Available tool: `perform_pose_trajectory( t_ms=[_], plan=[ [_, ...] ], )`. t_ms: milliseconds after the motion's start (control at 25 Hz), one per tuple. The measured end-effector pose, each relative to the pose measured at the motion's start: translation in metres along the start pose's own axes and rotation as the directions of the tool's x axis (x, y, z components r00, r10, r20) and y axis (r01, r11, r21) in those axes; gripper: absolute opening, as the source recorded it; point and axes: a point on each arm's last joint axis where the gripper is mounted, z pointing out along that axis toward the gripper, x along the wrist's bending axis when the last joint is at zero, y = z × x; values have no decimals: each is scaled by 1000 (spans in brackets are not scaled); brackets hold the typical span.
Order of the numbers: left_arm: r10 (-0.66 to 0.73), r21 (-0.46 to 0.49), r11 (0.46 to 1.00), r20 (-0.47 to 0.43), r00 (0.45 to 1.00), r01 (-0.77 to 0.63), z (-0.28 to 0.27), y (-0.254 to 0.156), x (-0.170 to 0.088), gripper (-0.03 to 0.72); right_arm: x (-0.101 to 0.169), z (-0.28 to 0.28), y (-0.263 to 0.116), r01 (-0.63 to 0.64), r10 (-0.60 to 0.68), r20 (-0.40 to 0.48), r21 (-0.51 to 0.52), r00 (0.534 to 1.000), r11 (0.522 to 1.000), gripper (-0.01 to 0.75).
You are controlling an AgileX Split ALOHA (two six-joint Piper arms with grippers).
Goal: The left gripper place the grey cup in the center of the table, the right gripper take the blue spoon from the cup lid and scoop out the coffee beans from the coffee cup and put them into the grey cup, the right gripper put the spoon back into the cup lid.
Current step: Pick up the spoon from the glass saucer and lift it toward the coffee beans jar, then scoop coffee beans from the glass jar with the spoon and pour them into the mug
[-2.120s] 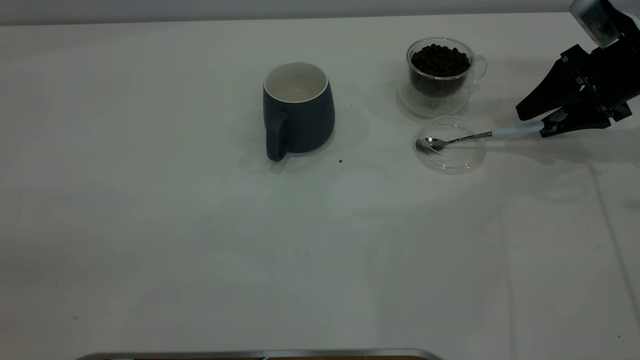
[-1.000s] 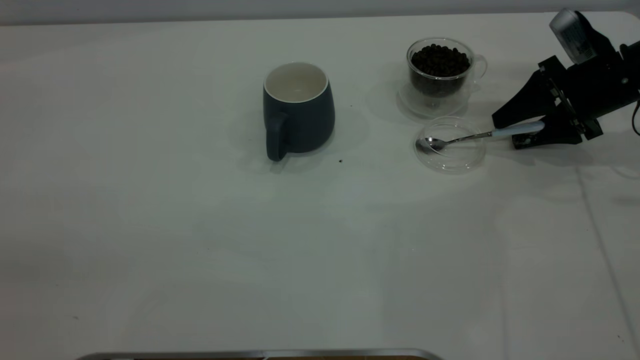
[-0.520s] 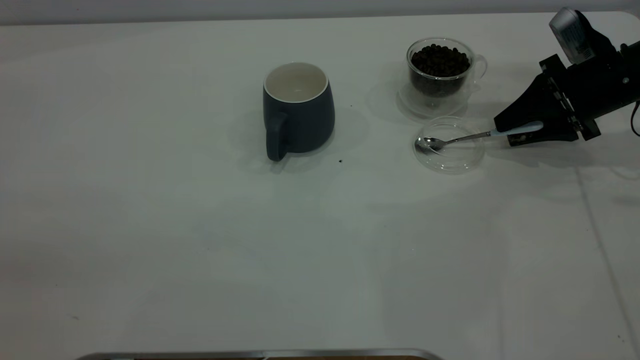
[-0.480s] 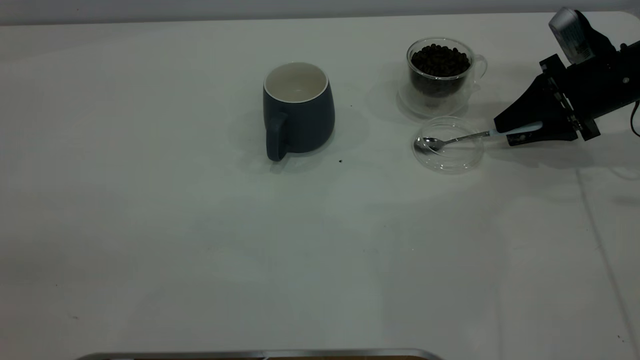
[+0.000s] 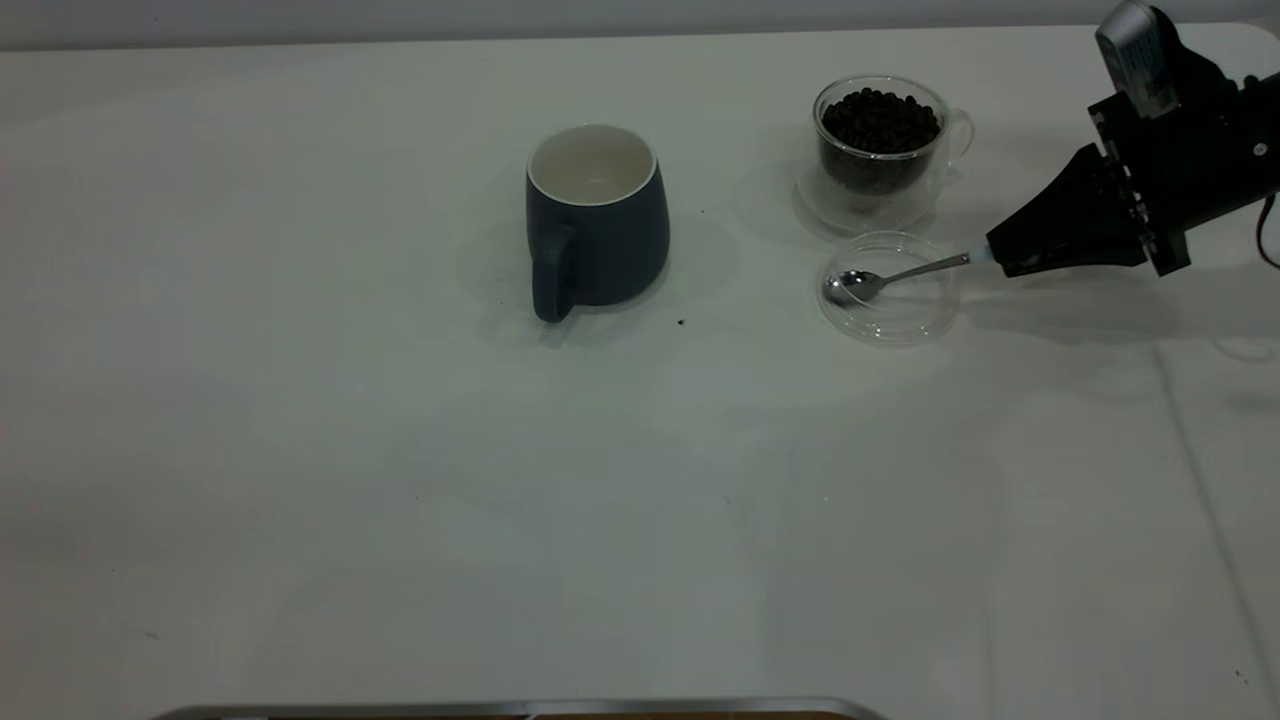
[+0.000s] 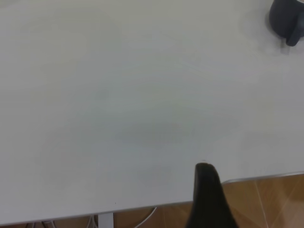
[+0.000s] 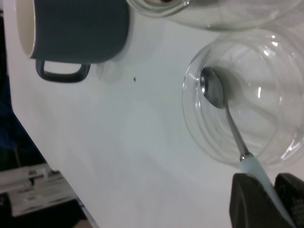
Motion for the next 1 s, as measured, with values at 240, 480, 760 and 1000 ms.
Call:
perform_pose_trajectory(
  t_ms=[240, 480, 760, 1000],
  plan=[
    [0, 0, 1000, 0, 1000, 0, 0, 0, 0, 566, 33, -29, 12, 97, -97, 16, 10, 995, 995, 102],
    [0, 0, 1000, 0, 1000, 0, 0, 0, 0, 566, 76, -63, 26, 138, -137, 23, -43, 990, 990, 102],
    [-1, 0, 1000, 0, 1000, 1, 0, 0, 0, 566, 89, -67, 50, 76, -84, -45, -164, 995, 984, 102],
    [-1, 0, 1000, 0, 1000, 1, 0, 0, 0, 566, 57, -46, 59, -69, 59, -64, -151, 996, 986, 102]
  ],
)
